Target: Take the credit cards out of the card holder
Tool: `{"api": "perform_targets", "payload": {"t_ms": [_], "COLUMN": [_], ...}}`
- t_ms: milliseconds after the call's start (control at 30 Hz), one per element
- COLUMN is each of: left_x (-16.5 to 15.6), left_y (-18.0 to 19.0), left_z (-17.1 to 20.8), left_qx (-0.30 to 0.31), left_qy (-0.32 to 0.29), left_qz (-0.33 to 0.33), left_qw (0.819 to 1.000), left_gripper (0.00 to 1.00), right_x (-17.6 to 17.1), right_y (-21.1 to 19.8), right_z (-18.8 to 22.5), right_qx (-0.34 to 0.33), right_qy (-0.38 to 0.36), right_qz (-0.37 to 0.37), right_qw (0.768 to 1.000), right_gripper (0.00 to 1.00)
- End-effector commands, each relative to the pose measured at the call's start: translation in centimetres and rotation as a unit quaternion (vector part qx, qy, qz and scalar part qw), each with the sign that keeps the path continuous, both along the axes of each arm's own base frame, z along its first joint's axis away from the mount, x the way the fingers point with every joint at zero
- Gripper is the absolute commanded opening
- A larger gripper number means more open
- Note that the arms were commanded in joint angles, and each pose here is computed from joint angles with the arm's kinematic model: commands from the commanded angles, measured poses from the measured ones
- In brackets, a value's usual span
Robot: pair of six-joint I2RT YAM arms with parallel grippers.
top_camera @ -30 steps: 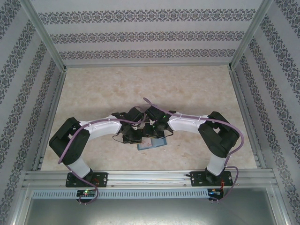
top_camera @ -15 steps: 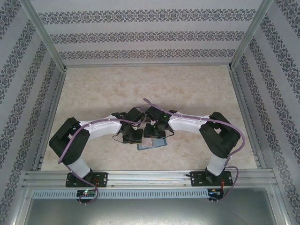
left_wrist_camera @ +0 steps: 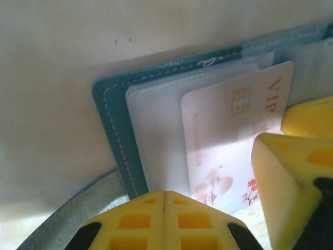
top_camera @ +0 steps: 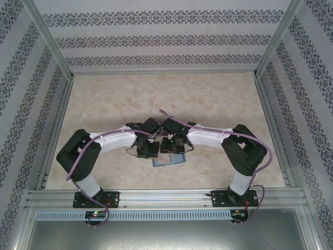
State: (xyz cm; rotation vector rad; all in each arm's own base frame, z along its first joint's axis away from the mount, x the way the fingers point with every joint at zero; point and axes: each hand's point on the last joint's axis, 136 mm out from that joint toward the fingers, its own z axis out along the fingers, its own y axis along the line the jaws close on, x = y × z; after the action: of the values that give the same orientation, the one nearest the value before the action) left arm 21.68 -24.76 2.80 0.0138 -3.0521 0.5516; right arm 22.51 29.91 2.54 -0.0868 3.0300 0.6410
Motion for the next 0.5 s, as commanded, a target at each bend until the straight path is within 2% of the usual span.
{"api": "perform_targets", "payload": {"t_ms": [0, 300, 467], "left_x": [1.2, 0.5, 0.1], "left_y": [-1.6, -0.1, 0.1], "left_z": [0.9, -1.3, -1.7], "left_qx": [-0.028, 0.017, 0.021], "left_qy": [-0.017, 0.006, 0.014], "left_qz": [-0.026, -0.025, -0.025], "left_qw": [0.999, 1.0, 0.999], "left_gripper": [0.0, 0.0, 0.0], "right_x": [-0.6, -0.7, -0.9], "right_y": [-1.2, -1.6, -1.6], "right_z": [-0.8, -0.5, -0.9], "right_qx": [-0.032, -0.037, -0.031], "right_qy": [0.01, 0.009, 0.017], "right_qz": [0.003, 0.001, 0.002], "right_qw": [0.999, 0.999, 0.999], "right_gripper": [0.35, 0.39, 0.4]}}
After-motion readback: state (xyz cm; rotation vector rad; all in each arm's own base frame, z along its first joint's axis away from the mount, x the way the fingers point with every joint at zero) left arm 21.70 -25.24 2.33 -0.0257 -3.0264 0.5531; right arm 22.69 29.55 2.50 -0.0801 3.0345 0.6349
